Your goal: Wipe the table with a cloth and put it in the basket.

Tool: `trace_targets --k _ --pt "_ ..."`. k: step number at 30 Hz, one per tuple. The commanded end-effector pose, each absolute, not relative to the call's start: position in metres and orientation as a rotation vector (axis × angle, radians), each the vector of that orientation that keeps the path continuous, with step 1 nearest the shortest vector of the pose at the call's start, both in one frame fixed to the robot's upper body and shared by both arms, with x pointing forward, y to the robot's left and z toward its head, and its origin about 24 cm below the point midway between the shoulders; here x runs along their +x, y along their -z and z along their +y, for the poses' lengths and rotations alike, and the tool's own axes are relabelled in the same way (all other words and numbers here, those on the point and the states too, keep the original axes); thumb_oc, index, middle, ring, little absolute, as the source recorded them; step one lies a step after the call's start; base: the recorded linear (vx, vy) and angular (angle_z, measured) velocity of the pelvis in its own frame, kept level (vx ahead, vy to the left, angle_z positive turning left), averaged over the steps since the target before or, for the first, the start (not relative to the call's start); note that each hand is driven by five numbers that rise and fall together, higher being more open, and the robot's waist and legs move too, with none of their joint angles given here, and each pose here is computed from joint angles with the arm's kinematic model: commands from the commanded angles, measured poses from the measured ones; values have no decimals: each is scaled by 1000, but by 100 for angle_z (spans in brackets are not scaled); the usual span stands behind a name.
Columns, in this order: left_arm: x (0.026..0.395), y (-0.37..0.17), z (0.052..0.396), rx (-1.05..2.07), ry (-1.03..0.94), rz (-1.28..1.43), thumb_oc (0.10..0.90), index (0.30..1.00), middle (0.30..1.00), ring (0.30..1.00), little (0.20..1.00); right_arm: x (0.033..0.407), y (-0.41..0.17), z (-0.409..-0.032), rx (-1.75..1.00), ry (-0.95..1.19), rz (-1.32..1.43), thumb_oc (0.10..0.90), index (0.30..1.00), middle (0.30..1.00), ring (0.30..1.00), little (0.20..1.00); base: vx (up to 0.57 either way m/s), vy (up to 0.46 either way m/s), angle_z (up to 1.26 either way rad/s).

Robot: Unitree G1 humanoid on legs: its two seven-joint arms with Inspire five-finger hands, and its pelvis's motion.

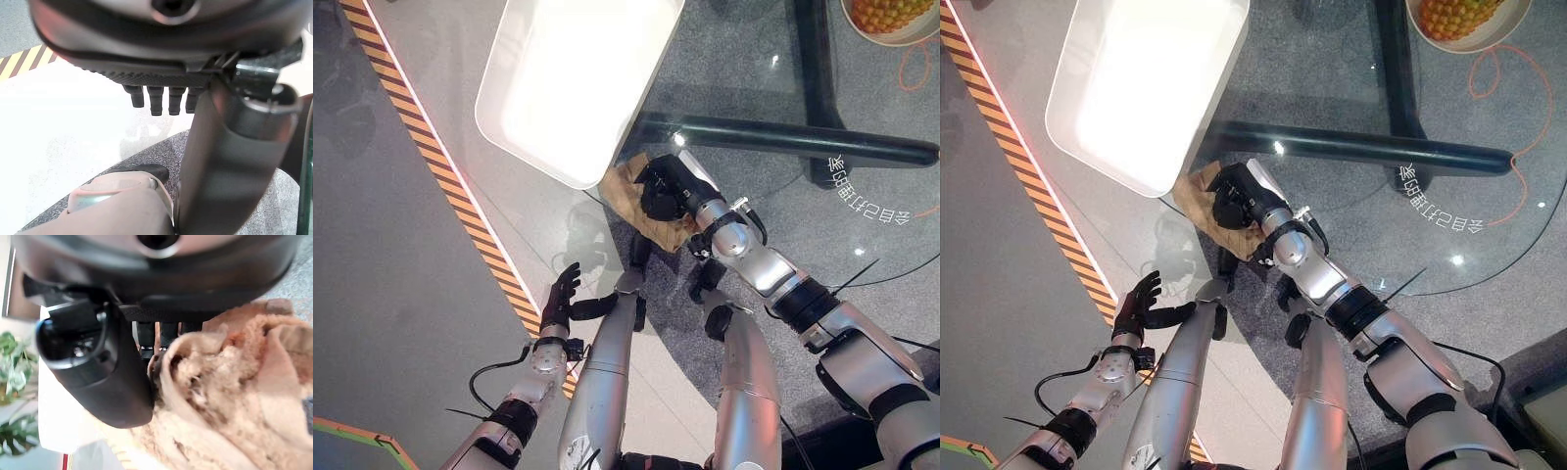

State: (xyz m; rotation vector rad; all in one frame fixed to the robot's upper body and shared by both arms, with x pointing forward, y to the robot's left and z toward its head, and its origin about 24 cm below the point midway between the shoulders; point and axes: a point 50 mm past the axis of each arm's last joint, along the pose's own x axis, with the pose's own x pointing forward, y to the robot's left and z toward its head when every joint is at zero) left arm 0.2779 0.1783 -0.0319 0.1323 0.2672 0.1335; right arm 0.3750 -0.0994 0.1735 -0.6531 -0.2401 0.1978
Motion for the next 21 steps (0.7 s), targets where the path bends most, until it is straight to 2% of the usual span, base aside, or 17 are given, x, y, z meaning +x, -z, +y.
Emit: trace_targets --k 1,12,21 --pt "232 70 184 167 -150 426 800 900 900 900 900 378 -231 -171 -611 224 -404 100 300 300 300 200 0 0 0" --pt "223 75 198 166 -193 446 800 900 900 900 900 362 -259 -252 -590 644 -459 100 300 300 300 200 -2 -16 -7" --pt "218 74 213 175 -220 451 800 900 900 900 900 341 -277 -300 -579 864 -472 100 300 300 300 200 1 -42 -13"
